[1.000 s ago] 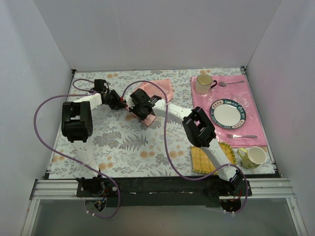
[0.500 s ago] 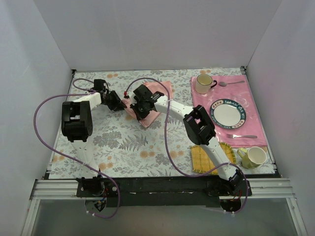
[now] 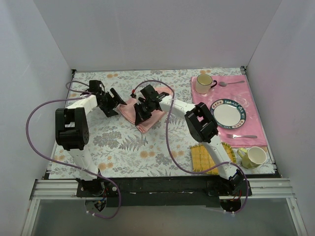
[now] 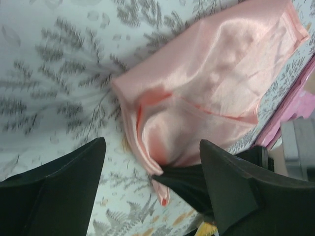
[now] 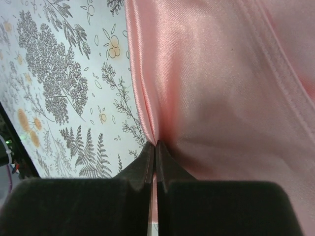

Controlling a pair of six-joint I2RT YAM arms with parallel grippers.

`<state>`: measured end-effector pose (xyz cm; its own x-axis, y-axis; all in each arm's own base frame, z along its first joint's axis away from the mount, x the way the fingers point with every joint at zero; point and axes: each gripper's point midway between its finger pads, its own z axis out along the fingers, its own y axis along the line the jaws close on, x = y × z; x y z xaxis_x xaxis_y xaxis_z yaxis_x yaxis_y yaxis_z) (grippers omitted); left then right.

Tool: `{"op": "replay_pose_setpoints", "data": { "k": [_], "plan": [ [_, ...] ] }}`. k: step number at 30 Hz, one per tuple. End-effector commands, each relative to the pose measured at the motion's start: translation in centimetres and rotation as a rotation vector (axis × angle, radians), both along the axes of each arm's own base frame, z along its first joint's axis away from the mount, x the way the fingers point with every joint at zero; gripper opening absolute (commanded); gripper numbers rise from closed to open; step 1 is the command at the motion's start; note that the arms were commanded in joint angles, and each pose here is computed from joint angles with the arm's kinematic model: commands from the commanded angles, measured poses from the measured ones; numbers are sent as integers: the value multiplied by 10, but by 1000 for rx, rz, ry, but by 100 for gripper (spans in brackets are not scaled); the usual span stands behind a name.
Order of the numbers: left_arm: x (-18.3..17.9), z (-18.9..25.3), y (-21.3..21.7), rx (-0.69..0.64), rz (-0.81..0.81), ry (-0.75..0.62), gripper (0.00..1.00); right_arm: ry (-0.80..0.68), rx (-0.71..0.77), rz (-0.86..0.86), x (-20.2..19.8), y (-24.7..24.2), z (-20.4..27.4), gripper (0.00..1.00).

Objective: Fold the napkin, place the utensils inside, and roll it up
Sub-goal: Roll the napkin with the utensil

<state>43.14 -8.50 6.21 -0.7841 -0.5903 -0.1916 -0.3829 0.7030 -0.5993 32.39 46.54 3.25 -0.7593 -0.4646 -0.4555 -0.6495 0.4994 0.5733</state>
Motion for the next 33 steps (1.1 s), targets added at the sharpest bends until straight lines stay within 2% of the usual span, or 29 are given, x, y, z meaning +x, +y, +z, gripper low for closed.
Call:
{"op": "replay_pose_setpoints", "data": {
  "k": [1, 5, 9, 14, 16, 28, 31, 32, 33],
  "plan": [
    [-29, 33, 1, 2, 66, -31, 76, 82, 44, -4, -6, -3, 7, 1],
    [-51, 34, -24, -44, 42, -18, 75, 133, 91, -8, -9, -3, 8, 1],
    [-52, 32, -47, -140, 74, -32, 75, 182, 132, -26, -8, -6, 9, 1],
    [-52, 11, -59, -110, 98, 43, 72, 192, 178, -41, -3, -6, 17, 1],
    [-53, 8, -59, -108, 125, 71, 65, 194, 185, -43, -1, -6, 18, 1],
    [-44, -23, -44, 1, 203, 145, 44, 171, 215, -23, 3, -11, 22, 1],
    [-40, -34, -44, 22, 174, 147, 36, 162, 216, -3, 1, -12, 23, 1],
    [-38, -34, -43, 33, 166, 142, 28, 150, 216, 9, 2, -12, 23, 1],
    [-37, -34, -43, 42, 154, 139, 24, 145, 216, 16, 1, -12, 25, 1]
  ]
}}
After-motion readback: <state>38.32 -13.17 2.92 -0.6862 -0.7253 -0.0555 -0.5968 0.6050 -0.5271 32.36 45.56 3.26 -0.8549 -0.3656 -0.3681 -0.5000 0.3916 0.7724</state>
